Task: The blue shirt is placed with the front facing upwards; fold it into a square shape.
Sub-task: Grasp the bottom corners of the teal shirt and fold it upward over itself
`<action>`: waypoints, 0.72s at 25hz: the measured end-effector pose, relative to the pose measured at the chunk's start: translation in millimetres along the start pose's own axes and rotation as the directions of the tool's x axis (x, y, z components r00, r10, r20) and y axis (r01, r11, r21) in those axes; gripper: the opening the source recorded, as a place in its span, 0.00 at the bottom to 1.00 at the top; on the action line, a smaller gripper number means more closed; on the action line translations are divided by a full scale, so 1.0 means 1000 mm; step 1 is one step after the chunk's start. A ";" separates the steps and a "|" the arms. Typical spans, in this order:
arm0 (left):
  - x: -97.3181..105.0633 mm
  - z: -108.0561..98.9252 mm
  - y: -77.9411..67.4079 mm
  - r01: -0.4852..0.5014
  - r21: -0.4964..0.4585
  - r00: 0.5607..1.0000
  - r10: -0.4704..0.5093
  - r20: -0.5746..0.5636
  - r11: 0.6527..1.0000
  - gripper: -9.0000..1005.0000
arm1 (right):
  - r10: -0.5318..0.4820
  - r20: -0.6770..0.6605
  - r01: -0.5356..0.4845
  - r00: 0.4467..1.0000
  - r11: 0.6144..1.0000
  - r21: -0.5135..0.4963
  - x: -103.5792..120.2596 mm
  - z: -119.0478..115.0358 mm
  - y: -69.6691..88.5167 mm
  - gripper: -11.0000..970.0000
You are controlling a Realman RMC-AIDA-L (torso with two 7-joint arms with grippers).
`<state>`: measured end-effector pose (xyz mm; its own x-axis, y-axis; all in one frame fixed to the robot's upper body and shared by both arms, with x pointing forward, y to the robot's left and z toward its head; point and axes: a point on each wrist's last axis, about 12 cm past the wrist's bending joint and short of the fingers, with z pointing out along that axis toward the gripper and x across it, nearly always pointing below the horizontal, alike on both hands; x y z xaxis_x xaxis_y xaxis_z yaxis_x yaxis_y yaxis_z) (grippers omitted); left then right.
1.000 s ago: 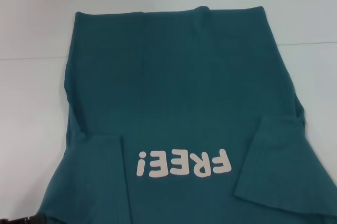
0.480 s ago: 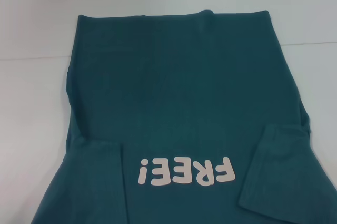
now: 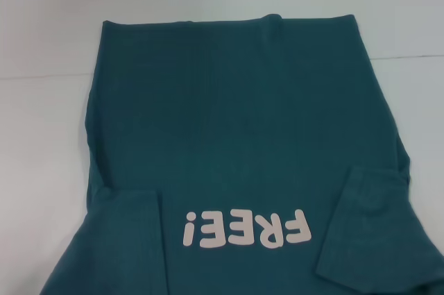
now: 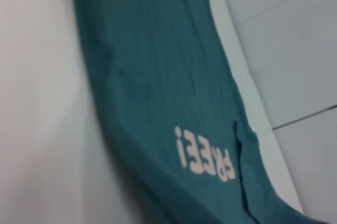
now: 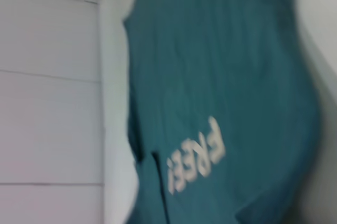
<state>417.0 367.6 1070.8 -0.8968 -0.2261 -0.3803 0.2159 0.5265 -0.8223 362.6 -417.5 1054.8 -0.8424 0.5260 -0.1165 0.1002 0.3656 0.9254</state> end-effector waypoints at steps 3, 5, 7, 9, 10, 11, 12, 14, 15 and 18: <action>-0.014 0.006 -0.002 -0.027 0.013 1.000 0.027 0.003 1.000 0.06 | -0.023 0.036 0.024 0.999 0.999 -0.040 -0.012 0.007 0.006 0.07; -0.024 0.009 -0.002 -0.039 0.016 0.999 0.039 0.012 0.999 0.06 | -0.039 0.052 0.042 0.998 0.998 -0.053 -0.021 0.012 0.011 0.07; -0.035 0.012 -0.001 -0.047 0.017 0.999 0.046 0.026 0.999 0.06 | -0.053 0.069 0.056 0.996 0.997 -0.053 -0.031 0.017 0.014 0.07; -0.044 0.013 0.000 -0.049 0.014 0.998 0.048 0.043 0.999 0.06 | -0.060 0.089 0.065 0.994 0.997 -0.048 -0.041 0.022 0.017 0.07; -0.049 0.014 0.001 -0.051 0.012 0.997 0.050 0.054 0.999 0.06 | -0.064 0.098 0.069 0.993 0.997 -0.046 -0.045 0.024 0.018 0.07; -0.054 0.014 0.002 -0.054 0.007 0.996 0.053 0.065 0.999 0.06 | -0.064 0.108 0.070 0.992 0.996 -0.047 -0.049 0.026 0.019 0.07; -0.059 0.014 0.002 -0.057 0.000 0.995 0.057 0.077 0.998 0.06 | -0.065 0.119 0.071 0.991 0.996 -0.047 -0.053 0.027 0.020 0.07; -0.065 0.015 0.003 -0.065 -0.008 0.993 0.066 0.095 0.998 0.06 | -0.063 0.145 0.070 0.987 0.997 -0.045 -0.061 0.031 0.021 0.07; -0.070 0.016 0.003 -0.069 -0.011 0.992 0.070 0.108 0.998 0.06 | -0.063 0.155 0.071 0.986 0.997 -0.043 -0.065 0.033 0.022 0.07; -0.079 0.021 0.004 -0.073 -0.016 0.987 0.075 0.139 0.997 0.06 | -0.064 0.172 0.071 0.983 0.997 -0.039 -0.075 0.041 0.024 0.07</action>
<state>496.8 370.6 1089.1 -0.8156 -0.2983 -0.4959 0.2745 0.5549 -0.7853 449.9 -416.3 1071.2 -0.7432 0.6262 -0.2358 0.0193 0.3724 0.9279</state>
